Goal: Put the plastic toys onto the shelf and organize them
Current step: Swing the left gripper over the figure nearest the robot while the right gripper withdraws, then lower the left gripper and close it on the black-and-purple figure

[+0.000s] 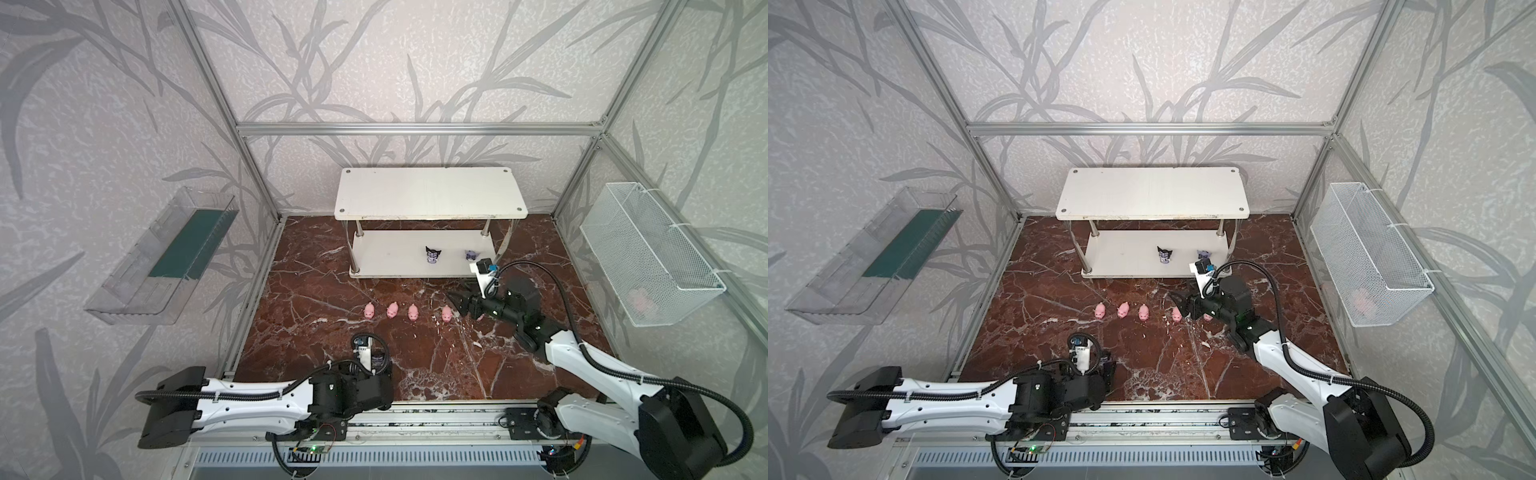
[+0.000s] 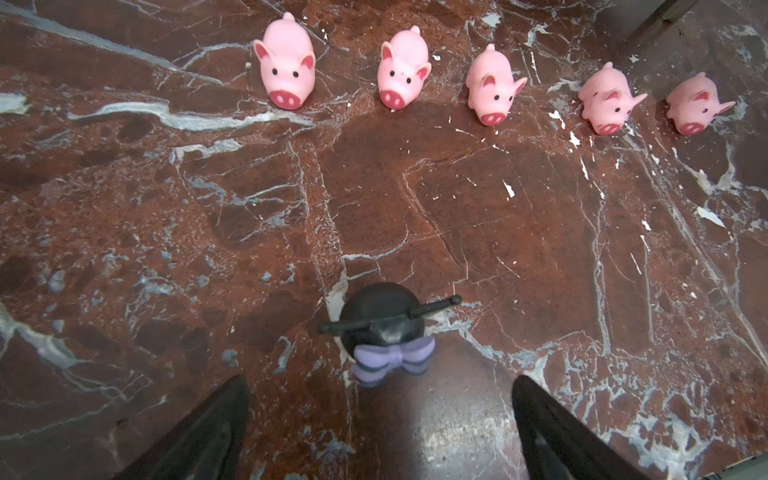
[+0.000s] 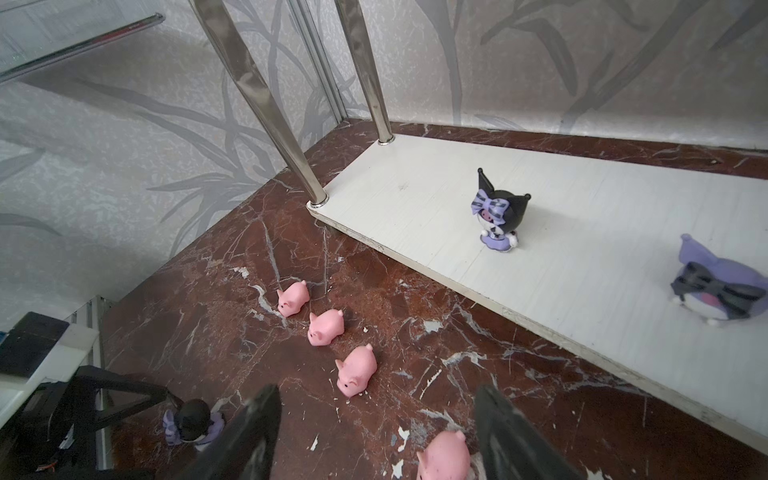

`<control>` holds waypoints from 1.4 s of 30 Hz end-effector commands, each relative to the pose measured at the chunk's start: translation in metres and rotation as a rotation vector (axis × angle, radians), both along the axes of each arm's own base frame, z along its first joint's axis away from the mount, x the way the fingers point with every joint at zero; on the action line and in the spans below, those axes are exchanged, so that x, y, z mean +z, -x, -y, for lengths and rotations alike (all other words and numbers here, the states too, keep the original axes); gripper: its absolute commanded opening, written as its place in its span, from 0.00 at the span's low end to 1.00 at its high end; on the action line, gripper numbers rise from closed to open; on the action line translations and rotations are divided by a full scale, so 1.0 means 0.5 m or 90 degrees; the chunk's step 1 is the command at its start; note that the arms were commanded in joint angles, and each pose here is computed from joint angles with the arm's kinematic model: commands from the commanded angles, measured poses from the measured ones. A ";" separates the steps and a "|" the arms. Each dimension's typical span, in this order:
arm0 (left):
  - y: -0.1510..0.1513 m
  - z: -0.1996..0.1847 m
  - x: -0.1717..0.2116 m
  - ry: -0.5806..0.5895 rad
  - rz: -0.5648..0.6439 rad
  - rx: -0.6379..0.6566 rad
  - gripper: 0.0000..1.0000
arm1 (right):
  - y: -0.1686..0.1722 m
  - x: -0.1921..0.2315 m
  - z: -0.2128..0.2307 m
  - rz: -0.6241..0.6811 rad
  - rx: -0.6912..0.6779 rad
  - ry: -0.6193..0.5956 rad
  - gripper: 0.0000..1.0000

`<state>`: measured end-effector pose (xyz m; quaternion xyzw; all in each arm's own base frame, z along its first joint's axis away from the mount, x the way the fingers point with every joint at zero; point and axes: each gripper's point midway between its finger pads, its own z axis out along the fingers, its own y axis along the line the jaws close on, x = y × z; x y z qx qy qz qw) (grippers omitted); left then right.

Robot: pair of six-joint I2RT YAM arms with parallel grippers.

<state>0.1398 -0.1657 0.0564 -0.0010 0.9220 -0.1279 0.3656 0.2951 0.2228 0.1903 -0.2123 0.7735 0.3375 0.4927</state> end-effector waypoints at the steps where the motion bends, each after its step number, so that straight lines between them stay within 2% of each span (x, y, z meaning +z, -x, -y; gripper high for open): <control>1: -0.010 -0.010 -0.009 -0.006 0.003 0.010 0.92 | 0.000 -0.001 -0.011 -0.001 0.014 -0.010 0.74; 7: -0.020 -0.014 -0.027 0.008 -0.015 0.010 0.89 | -0.003 -0.006 -0.013 -0.004 0.013 -0.009 0.74; 15: -0.030 0.010 -0.037 -0.010 -0.030 -0.014 0.86 | -0.007 -0.013 -0.014 -0.008 0.012 -0.005 0.74; 42: -0.064 0.027 -0.028 -0.018 -0.015 -0.025 0.59 | -0.008 -0.027 -0.016 -0.015 0.015 -0.002 0.73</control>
